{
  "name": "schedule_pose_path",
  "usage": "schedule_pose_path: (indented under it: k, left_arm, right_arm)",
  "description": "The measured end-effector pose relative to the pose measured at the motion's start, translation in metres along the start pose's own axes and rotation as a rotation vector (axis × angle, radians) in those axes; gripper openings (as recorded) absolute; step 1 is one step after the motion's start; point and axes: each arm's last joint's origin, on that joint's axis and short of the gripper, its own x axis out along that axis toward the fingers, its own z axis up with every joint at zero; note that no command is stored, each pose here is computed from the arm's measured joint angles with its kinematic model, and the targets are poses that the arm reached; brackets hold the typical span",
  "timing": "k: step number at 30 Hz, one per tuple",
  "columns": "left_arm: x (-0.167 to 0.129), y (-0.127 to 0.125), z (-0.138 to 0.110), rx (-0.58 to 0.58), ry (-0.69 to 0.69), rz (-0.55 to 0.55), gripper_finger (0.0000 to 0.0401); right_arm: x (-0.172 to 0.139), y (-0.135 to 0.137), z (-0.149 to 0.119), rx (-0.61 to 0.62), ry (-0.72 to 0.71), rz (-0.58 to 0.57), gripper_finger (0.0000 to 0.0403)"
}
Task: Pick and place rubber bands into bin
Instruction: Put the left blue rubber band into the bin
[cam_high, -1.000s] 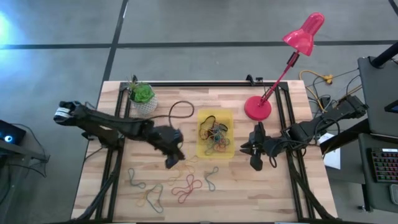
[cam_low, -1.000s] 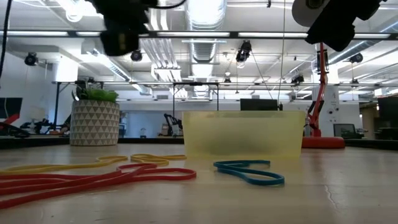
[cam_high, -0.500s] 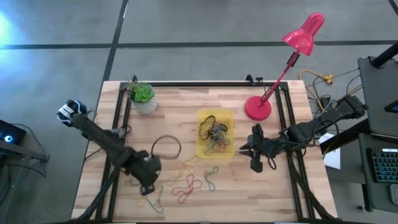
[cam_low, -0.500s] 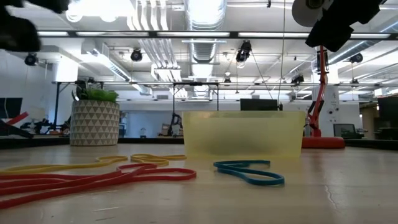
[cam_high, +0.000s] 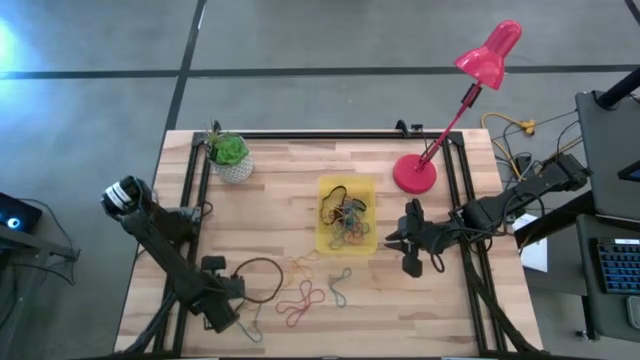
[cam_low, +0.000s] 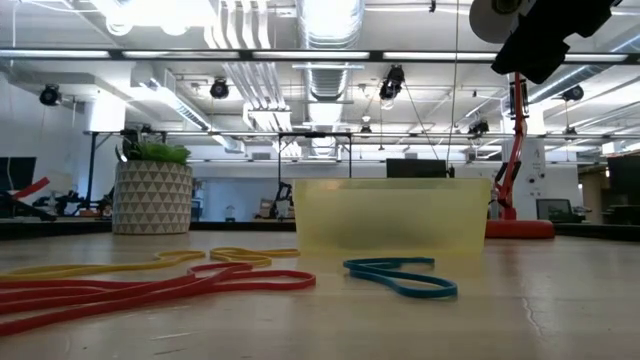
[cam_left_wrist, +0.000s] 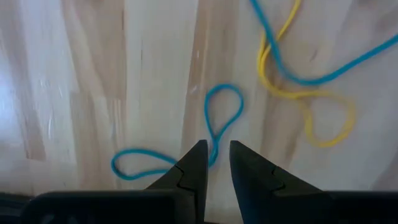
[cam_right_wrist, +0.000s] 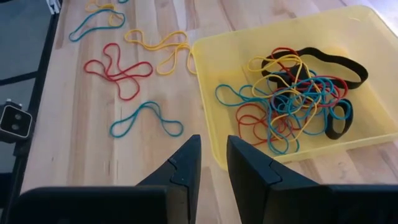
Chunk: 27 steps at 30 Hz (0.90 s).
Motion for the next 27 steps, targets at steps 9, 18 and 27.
schedule_pose_path:
  k: [9, 18, 27]
  left_arm:
    - [0.021, 0.001, -0.021, -0.08, 0.061, 0.072, 0.0052]
    - [0.027, -0.005, -0.026, -0.048, 0.036, 0.023, 0.0052]
    - [0.037, -0.005, -0.026, -0.022, 0.016, -0.024, 0.0052]
  right_arm:
    - [0.0, 0.0, 0.0, 0.007, 0.0, 0.0, 0.0068]
    - [0.0, 0.0, 0.0, -0.007, -0.002, -0.003, 0.0068]
    - [0.0, 0.0, 0.0, -0.015, -0.003, -0.006, 0.0068]
